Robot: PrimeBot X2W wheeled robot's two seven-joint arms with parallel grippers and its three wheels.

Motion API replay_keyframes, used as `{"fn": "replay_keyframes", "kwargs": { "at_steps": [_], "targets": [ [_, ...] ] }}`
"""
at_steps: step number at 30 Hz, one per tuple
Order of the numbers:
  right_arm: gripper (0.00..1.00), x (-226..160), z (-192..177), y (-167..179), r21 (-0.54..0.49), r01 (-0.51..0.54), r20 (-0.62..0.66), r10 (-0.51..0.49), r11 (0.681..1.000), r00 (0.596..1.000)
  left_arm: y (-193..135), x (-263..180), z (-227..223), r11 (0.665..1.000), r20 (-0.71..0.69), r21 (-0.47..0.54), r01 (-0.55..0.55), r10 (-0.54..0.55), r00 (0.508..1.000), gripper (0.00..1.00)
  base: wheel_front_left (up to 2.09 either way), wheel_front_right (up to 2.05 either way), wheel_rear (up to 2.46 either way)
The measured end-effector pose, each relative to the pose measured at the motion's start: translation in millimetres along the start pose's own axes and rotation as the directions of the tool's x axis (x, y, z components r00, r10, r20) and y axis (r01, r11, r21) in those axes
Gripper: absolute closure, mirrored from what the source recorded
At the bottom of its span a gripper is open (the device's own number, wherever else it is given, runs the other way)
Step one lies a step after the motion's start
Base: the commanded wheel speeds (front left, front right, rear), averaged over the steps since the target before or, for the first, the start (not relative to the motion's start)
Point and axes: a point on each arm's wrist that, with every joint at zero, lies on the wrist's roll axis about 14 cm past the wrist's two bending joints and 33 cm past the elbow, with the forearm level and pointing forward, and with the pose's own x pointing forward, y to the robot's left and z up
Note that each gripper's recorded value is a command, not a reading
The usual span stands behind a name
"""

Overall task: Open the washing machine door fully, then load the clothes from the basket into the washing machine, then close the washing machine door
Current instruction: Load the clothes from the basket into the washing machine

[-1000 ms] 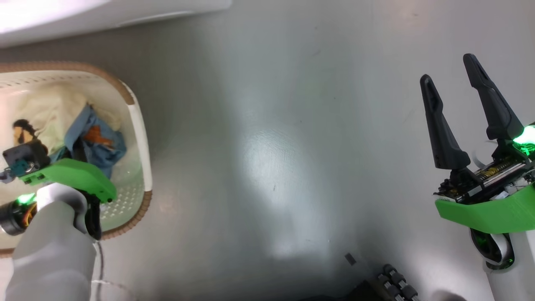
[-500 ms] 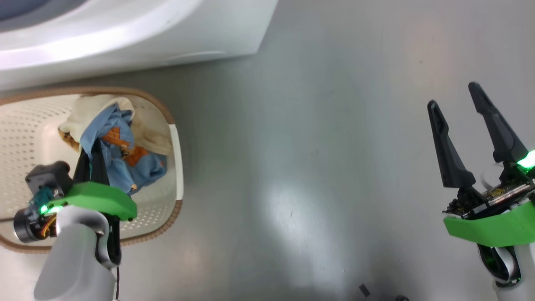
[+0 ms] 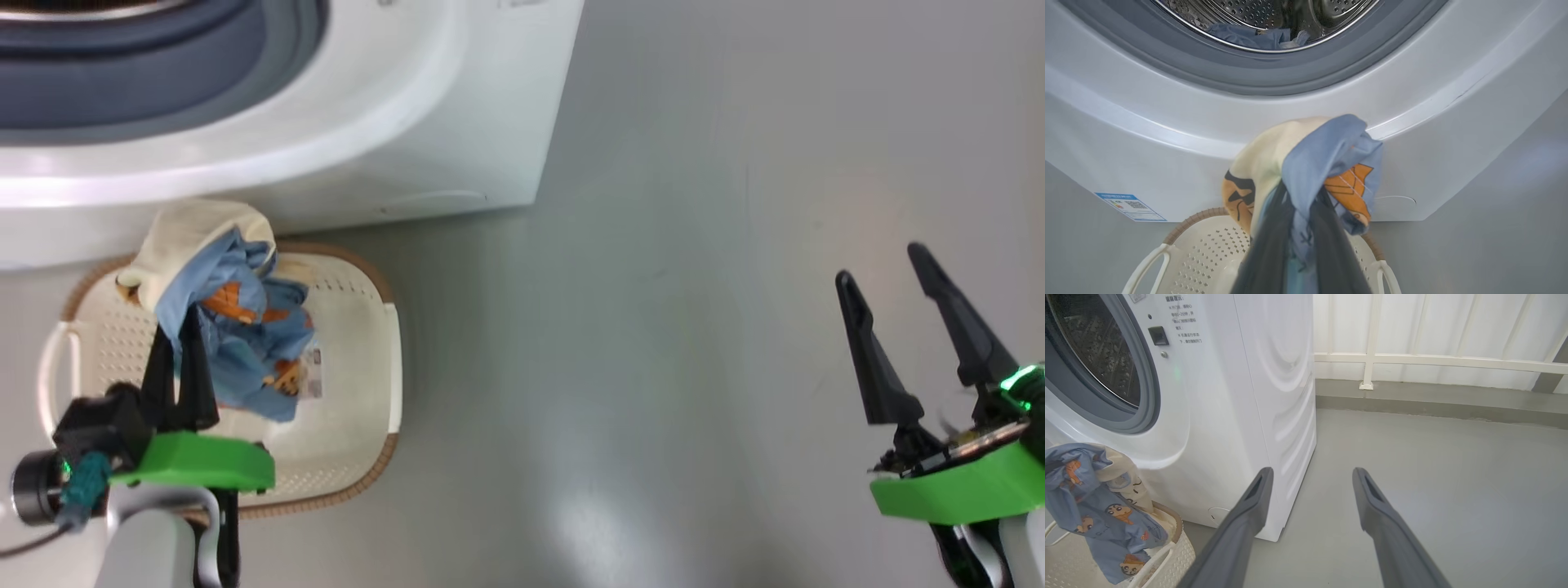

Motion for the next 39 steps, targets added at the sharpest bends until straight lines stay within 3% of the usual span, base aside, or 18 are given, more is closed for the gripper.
{"fn": "replay_keyframes", "kwargs": {
  "at_steps": [12, 26, 39],
  "targets": [
    [0.00, -44, 25, 10, 0.024, 0.030, 0.024, -0.031, 0.999, 0.999, 9, -64, 53, 0.995, 0.128, 0.099, 0.005, -0.018, 0.992, 1.00, 0.00, 0.00, 0.00],
    [0.00, -95, 52, 27, 0.044, 0.045, 0.089, -0.048, 0.998, 0.995, 13, -135, 90, 0.993, 0.214, 0.118, 0.006, -0.031, 0.976, 1.00, 0.00, 0.00, 0.00],
    [0.00, -119, 67, 45, 0.049, 0.015, 0.141, -0.021, 0.999, 0.990, 23, -178, 99, 0.994, 0.243, 0.112, -0.011, -0.016, 0.970, 1.00, 0.00, 0.00, 0.00]
  ]
}}
